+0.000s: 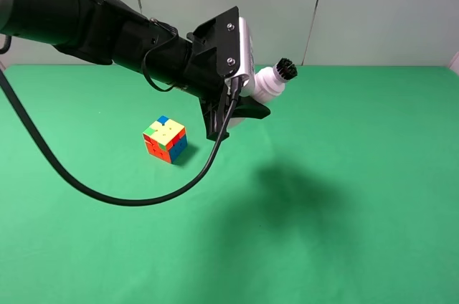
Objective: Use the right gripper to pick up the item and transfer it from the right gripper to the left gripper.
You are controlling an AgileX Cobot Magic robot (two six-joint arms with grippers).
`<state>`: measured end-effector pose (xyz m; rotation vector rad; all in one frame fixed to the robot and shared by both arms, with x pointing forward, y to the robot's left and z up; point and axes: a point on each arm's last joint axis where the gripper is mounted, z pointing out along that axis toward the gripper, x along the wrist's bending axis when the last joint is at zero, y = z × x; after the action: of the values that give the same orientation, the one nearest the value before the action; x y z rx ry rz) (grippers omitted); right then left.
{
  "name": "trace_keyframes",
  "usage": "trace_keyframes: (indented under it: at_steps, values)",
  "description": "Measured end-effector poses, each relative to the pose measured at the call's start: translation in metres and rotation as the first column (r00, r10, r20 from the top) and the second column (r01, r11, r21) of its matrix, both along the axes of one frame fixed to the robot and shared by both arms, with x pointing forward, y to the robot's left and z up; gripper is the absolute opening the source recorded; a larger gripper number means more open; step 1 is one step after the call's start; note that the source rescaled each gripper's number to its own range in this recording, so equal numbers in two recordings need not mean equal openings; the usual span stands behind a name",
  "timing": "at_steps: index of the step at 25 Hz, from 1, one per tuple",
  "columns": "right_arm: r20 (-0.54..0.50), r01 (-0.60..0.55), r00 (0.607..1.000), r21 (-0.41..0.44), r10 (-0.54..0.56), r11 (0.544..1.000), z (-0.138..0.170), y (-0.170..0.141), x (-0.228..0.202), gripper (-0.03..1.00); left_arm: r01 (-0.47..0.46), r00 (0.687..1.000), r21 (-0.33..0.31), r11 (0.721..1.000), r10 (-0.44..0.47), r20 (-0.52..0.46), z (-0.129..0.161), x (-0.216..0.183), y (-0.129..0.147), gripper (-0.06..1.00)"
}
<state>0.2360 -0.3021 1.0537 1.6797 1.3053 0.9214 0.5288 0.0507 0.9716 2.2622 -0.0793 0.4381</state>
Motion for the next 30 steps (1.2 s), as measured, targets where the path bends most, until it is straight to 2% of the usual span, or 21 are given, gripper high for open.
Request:
trace_keyframes:
  at_steps: [8, 12, 16, 20, 23, 26, 30]
  values:
    - [0.0, 0.0, 1.0, 0.0, 0.0, 1.0, 0.0, 0.0, 0.0, 1.0, -0.013, 1.0, -0.013, 1.0, 0.013, 0.01, 0.008, -0.001, 0.002, 0.0]
    - [0.0, 0.0, 1.0, 0.0, 0.0, 1.0, 0.0, 0.0, 0.0, 1.0, -0.107, 0.994, -0.036, 0.994, 0.107, 0.017, 0.023, 0.001, 0.007, 0.0]
    - [-0.001, 0.0, 1.0, 0.0, 0.0, 1.0, 0.0, 0.0, 0.0, 1.0, -0.207, 0.978, -0.065, 0.976, 0.206, -0.016, 0.041, -0.001, 0.014, 0.0]
    - [-0.001, 0.0, 1.0, -0.001, 0.0, 1.0, 0.0, 0.0, 0.0, 1.0, -0.311, 0.949, -0.07, 0.948, 0.305, -0.085, 0.05, 0.0, 0.023, 0.0]
    - [-0.001, 0.0, 1.0, -0.001, 0.0, 1.0, 0.0, 0.0, 0.0, 1.0, -0.391, 0.915, -0.06, 0.918, 0.381, -0.137, 0.052, 0.0, 0.03, 0.0]
    - [-0.001, 0.0, 1.0, -0.001, 0.0, 1.0, 0.0, 0.0, 0.0, 1.0, -0.472, 0.866, -0.049, 0.88, 0.452, -0.213, 0.051, -0.003, 0.037, 0.0]
    - [-0.002, -0.001, 1.0, -0.002, 0.001, 1.0, 0.0, 0.0, 0.0, 1.0, -0.535, 0.815, -0.019, 0.845, 0.51, -0.275, 0.048, -0.011, 0.045, 0.0]
